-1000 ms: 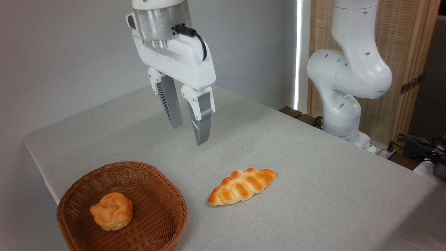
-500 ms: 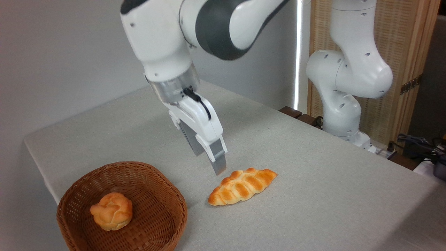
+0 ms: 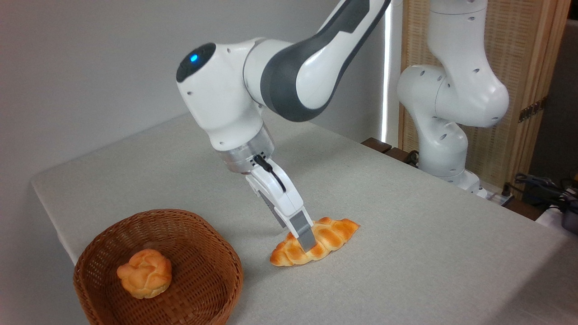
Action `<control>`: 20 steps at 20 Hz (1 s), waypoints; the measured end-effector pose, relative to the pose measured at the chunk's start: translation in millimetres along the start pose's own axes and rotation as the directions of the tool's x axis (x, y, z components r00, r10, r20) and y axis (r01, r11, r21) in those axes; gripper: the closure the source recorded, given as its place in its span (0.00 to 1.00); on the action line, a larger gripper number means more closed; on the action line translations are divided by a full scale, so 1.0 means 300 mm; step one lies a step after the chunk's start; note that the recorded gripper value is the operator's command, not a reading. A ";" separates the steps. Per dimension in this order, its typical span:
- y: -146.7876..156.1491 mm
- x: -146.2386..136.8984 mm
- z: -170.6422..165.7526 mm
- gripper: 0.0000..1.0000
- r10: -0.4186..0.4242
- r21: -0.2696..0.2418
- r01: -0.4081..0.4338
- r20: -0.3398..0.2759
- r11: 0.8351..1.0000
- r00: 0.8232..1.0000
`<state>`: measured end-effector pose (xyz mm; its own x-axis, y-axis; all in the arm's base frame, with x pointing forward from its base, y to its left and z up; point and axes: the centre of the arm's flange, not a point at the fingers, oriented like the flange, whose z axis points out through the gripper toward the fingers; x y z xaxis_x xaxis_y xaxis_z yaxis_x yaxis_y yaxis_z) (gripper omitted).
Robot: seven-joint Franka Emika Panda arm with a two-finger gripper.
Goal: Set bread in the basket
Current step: 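Lower the open gripper down onto the braided bread roll, then close the gripper on the braided roll and lift it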
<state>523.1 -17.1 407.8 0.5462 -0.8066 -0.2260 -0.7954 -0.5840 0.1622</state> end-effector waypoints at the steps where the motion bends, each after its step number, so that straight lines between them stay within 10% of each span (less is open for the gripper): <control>1: -0.002 0.000 0.010 0.00 0.002 0.002 -0.002 0.007 1.000 1.000; 8: -0.009 -0.011 0.026 0.03 0.014 0.025 -0.015 0.047 1.000 0.999; 12: -0.001 -0.014 0.057 0.19 0.016 0.010 -0.016 0.059 1.000 0.998; 16: 0.001 -0.015 0.068 0.61 0.017 0.004 -0.017 0.063 1.000 0.998; 20: 0.000 -0.014 0.072 0.62 0.017 0.002 -0.017 0.065 1.000 0.998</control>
<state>515.0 -11.7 388.0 0.5145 -0.8088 -0.2847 -0.8051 -0.5700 0.1642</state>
